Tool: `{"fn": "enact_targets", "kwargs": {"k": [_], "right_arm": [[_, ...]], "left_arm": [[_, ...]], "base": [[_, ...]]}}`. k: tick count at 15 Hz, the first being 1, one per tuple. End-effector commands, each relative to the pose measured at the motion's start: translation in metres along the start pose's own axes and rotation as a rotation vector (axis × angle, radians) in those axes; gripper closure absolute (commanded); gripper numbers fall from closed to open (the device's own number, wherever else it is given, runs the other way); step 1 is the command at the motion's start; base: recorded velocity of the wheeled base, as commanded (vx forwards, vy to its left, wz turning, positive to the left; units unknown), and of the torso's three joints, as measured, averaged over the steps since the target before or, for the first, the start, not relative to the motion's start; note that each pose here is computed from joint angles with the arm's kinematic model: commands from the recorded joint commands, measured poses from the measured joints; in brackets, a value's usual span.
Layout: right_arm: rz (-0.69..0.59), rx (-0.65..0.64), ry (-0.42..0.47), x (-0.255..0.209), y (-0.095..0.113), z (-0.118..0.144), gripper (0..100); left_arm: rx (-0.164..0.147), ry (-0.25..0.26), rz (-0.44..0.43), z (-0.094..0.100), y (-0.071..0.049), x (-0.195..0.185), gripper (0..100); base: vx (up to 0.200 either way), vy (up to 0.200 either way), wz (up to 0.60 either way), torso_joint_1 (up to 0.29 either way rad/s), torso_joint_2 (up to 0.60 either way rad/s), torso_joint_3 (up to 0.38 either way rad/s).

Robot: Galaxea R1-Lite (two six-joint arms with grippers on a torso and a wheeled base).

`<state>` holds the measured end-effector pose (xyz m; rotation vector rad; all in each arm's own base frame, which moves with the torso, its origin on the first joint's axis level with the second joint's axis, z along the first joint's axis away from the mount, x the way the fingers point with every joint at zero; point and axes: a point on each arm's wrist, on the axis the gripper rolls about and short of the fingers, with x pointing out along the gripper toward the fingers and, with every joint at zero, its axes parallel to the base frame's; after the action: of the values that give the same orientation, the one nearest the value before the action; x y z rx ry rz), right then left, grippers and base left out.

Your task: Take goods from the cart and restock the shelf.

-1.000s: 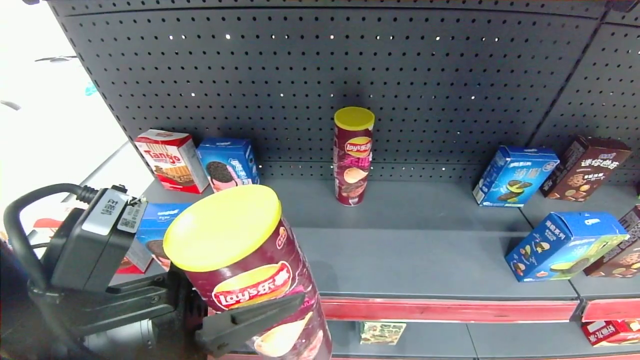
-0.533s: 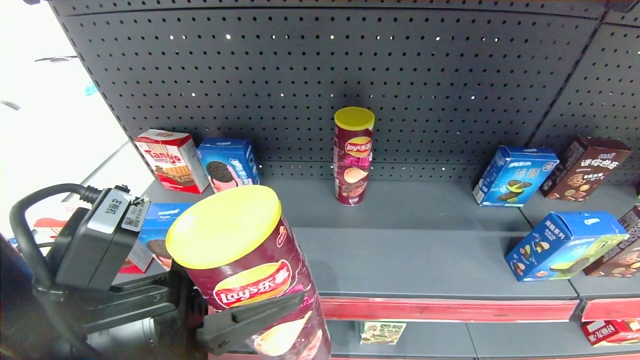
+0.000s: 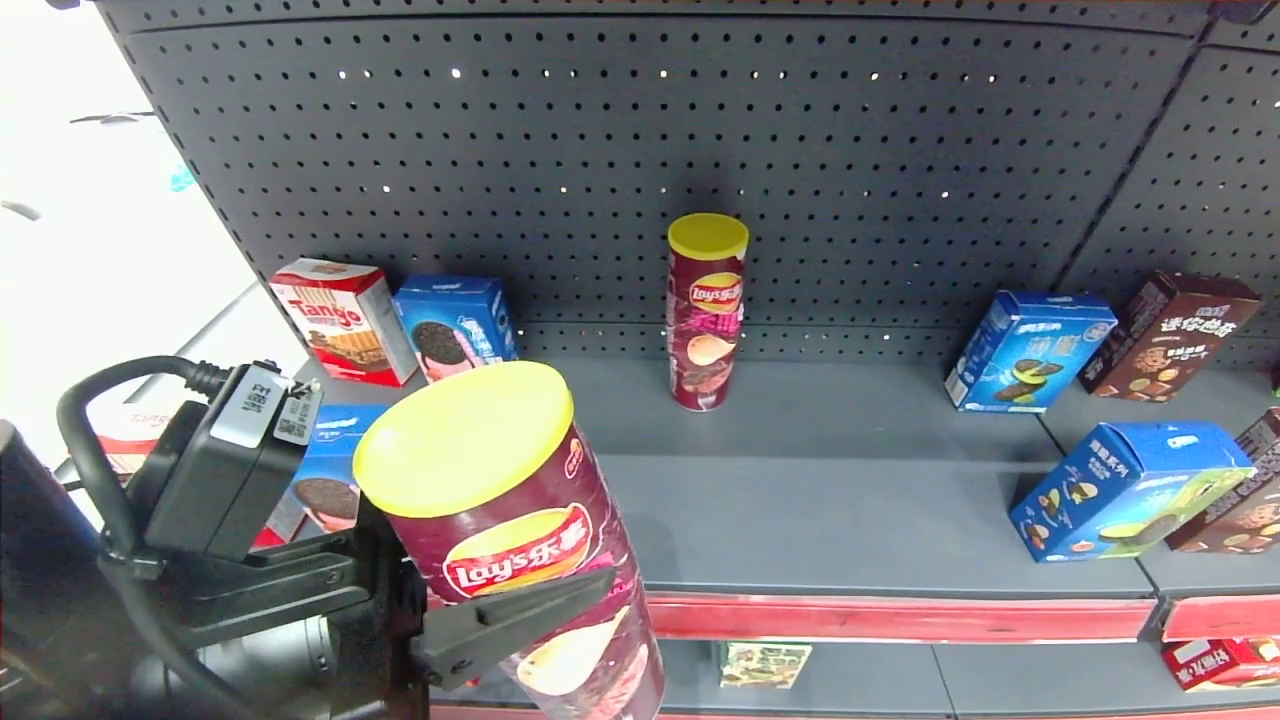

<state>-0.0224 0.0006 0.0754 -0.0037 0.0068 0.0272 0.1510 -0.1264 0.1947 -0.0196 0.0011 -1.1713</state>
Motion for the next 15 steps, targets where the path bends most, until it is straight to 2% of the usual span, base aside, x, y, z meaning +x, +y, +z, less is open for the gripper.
{"fn": "enact_targets", "kwargs": {"k": [1, 3, 6, 9, 11, 12, 13, 14, 15], "right_arm": [[0.000, -0.001, 0.001, 0.000, 0.000, 0.000, 0], [0.000, -0.001, 0.001, 0.000, 0.000, 0.000, 0], [0.000, -0.002, 0.002, 0.000, 0.000, 0.000, 0], [0.000, -0.002, 0.001, 0.000, 0.000, 0.000, 0], [0.011, 0.006, 0.022, 0.002, 0.000, 0.000, 0], [0.014, 0.009, 0.030, 0.002, 0.000, 0.004, 0], [0.022, 0.011, -0.017, -0.002, 0.000, 0.026, 0], [0.078, 0.084, 0.099, 0.021, 0.000, 0.093, 0], [0.115, 0.083, 0.120, 0.026, 0.000, 0.096, 0]], "left_arm": [[-0.004, 0.004, -0.001, -0.001, 0.001, 0.002, 100], [0.001, -0.006, -0.002, 0.003, 0.004, 0.007, 100], [0.013, -0.030, -0.066, 0.012, 0.006, 0.009, 100], [0.007, -0.020, -0.050, 0.010, 0.014, 0.012, 100], [-0.013, 0.023, -0.043, 0.005, 0.015, 0.012, 100], [-0.015, 0.030, -0.020, 0.005, 0.019, 0.010, 100], [-0.007, 0.027, -0.005, 0.006, 0.023, 0.009, 100], [-0.001, 0.023, 0.000, 0.014, 0.026, 0.011, 100], [-0.013, 0.043, 0.006, 0.016, 0.027, 0.012, 100]], "base": [[0.000, 0.000, 0.00, 0.000, 0.00, 0.000], [0.000, 0.000, 0.00, 0.000, 0.00, 0.000], [0.000, 0.000, 0.00, 0.000, 0.00, 0.000], [0.000, 0.000, 0.00, 0.000, 0.00, 0.000], [0.000, 0.000, 0.00, 0.000, 0.00, 0.000], [0.000, 0.000, 0.00, 0.000, 0.00, 0.000], [0.000, 0.000, 0.00, 0.000, 0.00, 0.000], [0.000, 0.000, 0.00, 0.000, 0.00, 0.000], [0.000, 0.000, 0.00, 0.000, 0.00, 0.000]]}}
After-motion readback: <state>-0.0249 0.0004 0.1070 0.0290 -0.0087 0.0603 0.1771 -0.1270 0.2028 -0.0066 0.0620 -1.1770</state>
